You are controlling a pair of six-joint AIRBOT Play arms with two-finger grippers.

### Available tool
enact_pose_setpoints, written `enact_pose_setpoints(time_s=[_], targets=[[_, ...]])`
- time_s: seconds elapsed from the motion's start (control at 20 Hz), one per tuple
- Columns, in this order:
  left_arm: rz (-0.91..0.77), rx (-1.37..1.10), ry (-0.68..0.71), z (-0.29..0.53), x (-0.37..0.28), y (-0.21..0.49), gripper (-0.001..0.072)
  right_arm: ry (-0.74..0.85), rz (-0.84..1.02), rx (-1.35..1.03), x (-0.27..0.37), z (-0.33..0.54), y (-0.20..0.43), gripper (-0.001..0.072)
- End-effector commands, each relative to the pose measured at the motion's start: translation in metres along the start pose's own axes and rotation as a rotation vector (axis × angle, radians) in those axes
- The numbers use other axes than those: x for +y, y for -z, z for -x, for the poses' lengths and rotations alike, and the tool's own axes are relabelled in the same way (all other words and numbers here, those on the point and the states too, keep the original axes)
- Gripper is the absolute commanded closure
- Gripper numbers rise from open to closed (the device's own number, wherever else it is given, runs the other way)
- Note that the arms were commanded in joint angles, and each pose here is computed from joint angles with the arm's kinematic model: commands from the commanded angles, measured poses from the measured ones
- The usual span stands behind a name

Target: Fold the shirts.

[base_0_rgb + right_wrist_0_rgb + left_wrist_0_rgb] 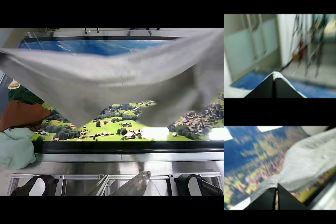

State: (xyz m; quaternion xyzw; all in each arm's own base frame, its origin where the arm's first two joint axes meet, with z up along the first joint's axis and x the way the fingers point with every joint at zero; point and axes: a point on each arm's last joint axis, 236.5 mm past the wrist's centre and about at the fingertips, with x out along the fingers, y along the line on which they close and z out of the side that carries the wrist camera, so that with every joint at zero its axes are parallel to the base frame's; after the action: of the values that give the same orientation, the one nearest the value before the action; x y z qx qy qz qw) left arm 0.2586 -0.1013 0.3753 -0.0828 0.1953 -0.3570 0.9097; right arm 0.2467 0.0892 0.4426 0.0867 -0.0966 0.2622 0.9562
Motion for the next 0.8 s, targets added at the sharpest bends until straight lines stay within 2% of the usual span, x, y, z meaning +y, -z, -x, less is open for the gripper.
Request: enact_pose_setpoints(time_s=[0.0, 0.15, 0.25, 0.3, 0.5, 0.6, 0.75], targets=[[-0.111, -0.144, -0.130, 0.035, -0.012, -0.042, 0.0679, 0.129, 0.208, -0.239, 0.029, 0.038, -0.067, 0.0699], [-0.022, -0.024, 0.016, 0.014, 0.002, -0.024, 0.0679, 0.049, 0.127, -0.082, 0.010, 0.012, -0.026, 0.0699], [0.075, 0.082, 0.146, -0.019, 0.019, 0.000, 0.0679, -0.023, -0.018, 0.088, -0.023, -0.012, 0.029, 0.0699], [0.136, 0.155, 0.166, -0.042, 0.038, 0.020, 0.0680, -0.038, -0.100, 0.152, -0.042, -0.022, 0.057, 0.0699], [0.355, 0.475, 0.107, -0.140, 0.136, 0.131, 0.0680, 0.012, -0.399, 0.428, -0.122, -0.057, 0.211, 0.0698], [0.476, 0.553, 0.086, -0.189, 0.183, 0.183, 0.0684, 0.082, -0.519, 0.557, -0.152, -0.073, 0.297, 0.0698], [0.634, 0.633, 0.094, -0.247, 0.235, 0.241, 0.0691, 0.189, -0.581, 0.655, -0.191, -0.091, 0.393, 0.0695]])
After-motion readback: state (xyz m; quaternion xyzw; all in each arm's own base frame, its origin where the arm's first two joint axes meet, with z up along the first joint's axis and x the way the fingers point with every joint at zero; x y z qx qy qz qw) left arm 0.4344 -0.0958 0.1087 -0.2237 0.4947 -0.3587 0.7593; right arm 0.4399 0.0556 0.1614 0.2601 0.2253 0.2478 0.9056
